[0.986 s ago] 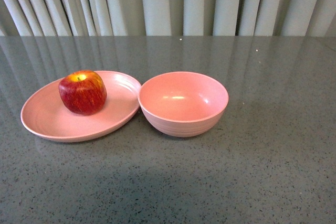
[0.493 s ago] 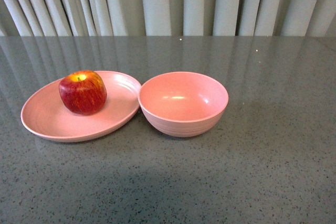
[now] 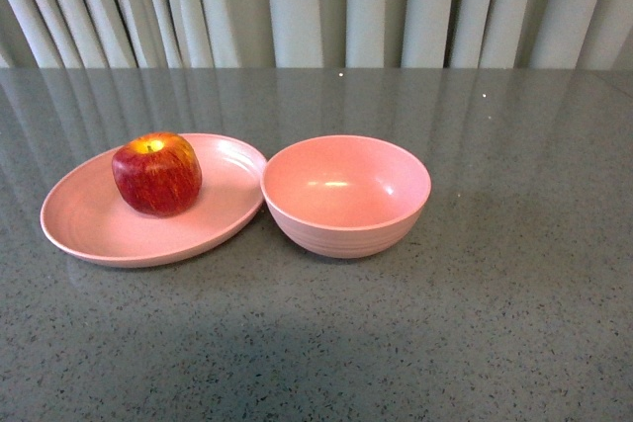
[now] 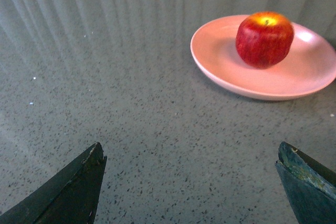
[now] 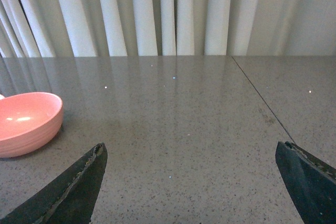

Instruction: Move apple from plate to bowl

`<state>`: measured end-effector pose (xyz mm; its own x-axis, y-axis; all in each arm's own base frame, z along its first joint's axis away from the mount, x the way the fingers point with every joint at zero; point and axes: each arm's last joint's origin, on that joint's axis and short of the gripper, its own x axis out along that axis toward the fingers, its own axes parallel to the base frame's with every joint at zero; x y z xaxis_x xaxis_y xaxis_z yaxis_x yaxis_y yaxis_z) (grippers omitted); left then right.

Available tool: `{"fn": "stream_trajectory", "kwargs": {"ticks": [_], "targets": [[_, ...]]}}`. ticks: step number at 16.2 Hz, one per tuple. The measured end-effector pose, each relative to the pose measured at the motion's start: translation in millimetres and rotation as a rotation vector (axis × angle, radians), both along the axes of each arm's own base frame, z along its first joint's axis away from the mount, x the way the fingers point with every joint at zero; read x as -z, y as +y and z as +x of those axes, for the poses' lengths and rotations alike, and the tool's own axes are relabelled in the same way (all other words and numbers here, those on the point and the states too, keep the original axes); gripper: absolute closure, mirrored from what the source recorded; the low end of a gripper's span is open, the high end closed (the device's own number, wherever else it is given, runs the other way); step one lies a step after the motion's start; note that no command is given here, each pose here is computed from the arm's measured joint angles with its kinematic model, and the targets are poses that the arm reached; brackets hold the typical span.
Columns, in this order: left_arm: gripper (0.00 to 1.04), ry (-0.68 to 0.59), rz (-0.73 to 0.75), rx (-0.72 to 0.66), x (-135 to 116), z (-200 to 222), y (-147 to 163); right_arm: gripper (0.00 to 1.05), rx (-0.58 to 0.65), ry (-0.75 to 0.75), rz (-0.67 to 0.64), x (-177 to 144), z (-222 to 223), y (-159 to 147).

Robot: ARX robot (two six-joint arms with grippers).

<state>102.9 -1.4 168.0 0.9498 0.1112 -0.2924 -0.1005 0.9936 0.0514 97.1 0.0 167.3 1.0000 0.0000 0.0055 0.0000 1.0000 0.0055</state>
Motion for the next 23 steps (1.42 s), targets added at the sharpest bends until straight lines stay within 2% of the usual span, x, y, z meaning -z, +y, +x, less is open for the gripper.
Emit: {"fn": "stream_trajectory", "kwargs": {"ticks": [2,6,8,10,13,16,18,23], "targets": [[0.07,-0.014,0.006,-0.005,-5.9,6.5,0.9,0.07,0.0,0.002,0.0,0.1,0.0,0.0],[0.07,-0.16,-0.004,0.107,-57.7,51.4,-3.0,0.07,0.0,0.001,0.0,0.1,0.0,0.0],[0.07,-0.156,-0.03,0.216,-79.2,90.9,-15.3,0.07,0.0,0.001,0.0,0.1,0.0,0.0],[0.07,-0.096,-0.073,0.286,-88.7,124.9,-27.9,0.07,0.0,0.001,0.0,0.1,0.0,0.0],[0.07,0.023,-0.139,0.308,-84.2,171.5,-45.2,0.07,0.0,0.001,0.0,0.1,0.0,0.0],[0.07,0.155,-0.147,0.257,-58.2,208.7,-56.0,0.07,0.0,0.001,0.0,0.1,0.0,0.0],[0.07,0.251,-0.147,0.234,-33.5,219.3,-57.5,0.07,0.0,0.001,0.0,0.1,0.0,0.0],[0.07,0.317,-0.179,0.196,-13.7,238.6,-58.8,0.07,0.0,0.001,0.0,0.1,0.0,0.0]]}}
